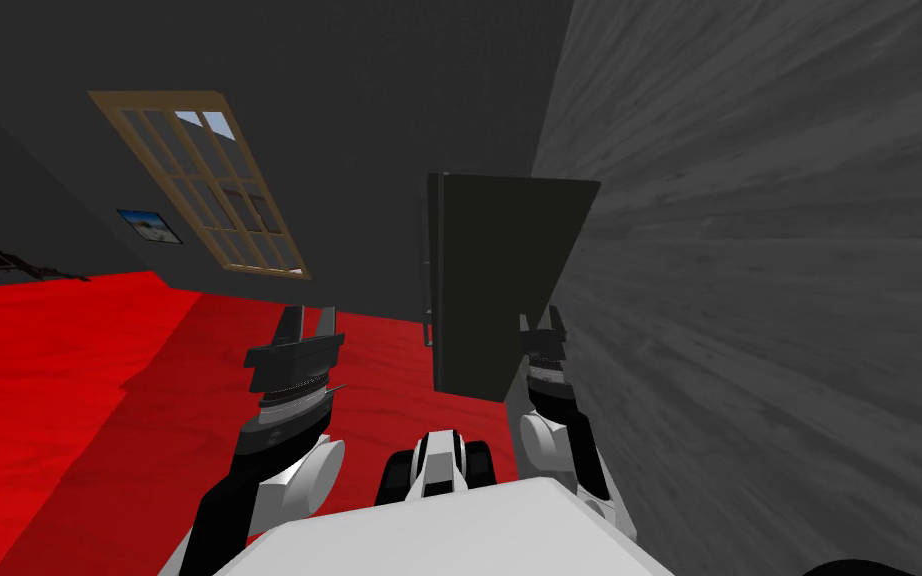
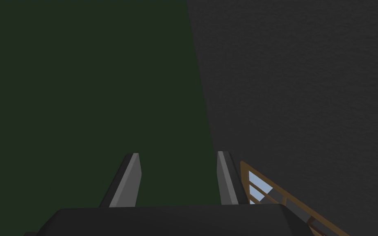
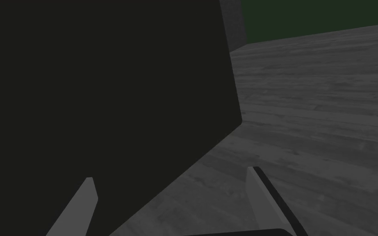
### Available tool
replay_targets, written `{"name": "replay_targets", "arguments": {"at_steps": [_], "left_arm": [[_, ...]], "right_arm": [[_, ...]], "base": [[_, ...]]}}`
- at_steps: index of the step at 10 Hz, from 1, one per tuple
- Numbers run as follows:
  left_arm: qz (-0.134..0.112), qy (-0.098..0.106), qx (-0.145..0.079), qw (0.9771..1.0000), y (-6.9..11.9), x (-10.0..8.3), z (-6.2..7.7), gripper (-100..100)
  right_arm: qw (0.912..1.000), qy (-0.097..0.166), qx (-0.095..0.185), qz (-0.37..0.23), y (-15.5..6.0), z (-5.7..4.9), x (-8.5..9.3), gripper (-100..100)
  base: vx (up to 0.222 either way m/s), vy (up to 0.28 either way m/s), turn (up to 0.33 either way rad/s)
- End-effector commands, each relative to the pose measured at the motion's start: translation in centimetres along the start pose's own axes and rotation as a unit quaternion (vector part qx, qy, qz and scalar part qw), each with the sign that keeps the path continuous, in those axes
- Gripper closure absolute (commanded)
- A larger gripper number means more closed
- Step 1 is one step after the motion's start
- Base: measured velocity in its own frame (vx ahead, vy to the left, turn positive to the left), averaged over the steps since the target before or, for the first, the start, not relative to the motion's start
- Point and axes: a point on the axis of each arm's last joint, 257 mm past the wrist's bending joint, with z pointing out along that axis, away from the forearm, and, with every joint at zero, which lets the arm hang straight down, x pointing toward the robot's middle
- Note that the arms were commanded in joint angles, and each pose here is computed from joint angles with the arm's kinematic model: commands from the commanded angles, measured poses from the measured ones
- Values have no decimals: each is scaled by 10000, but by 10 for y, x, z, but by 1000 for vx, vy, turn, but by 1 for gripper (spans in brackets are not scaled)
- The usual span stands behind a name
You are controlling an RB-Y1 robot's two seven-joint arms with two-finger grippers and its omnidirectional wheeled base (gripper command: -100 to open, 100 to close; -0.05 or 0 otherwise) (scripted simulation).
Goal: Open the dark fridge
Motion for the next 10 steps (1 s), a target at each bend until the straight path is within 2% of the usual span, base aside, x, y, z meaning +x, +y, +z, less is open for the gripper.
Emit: {"name": "replay_targets", "arguments": {"at_steps": [1,3,6,10], "left_arm": [[0,0,-1,10000,0,0,0,0],[0,0,-1,10000,0,0,0,0],[0,0,-1,10000,0,0,0,0],[0,0,-1,10000,0,0,0,0]], "right_arm": [[9991,302,127,253,-10,0,7,-100],[9970,440,247,593,-22,-1,9,-100],[9940,471,317,936,-29,-1,10,-100],[9850,479,455,1592,-44,-2,9,-100]], "base": [[7,25,39],[13,32,49],[11,23,28],[12,23,37]]}}
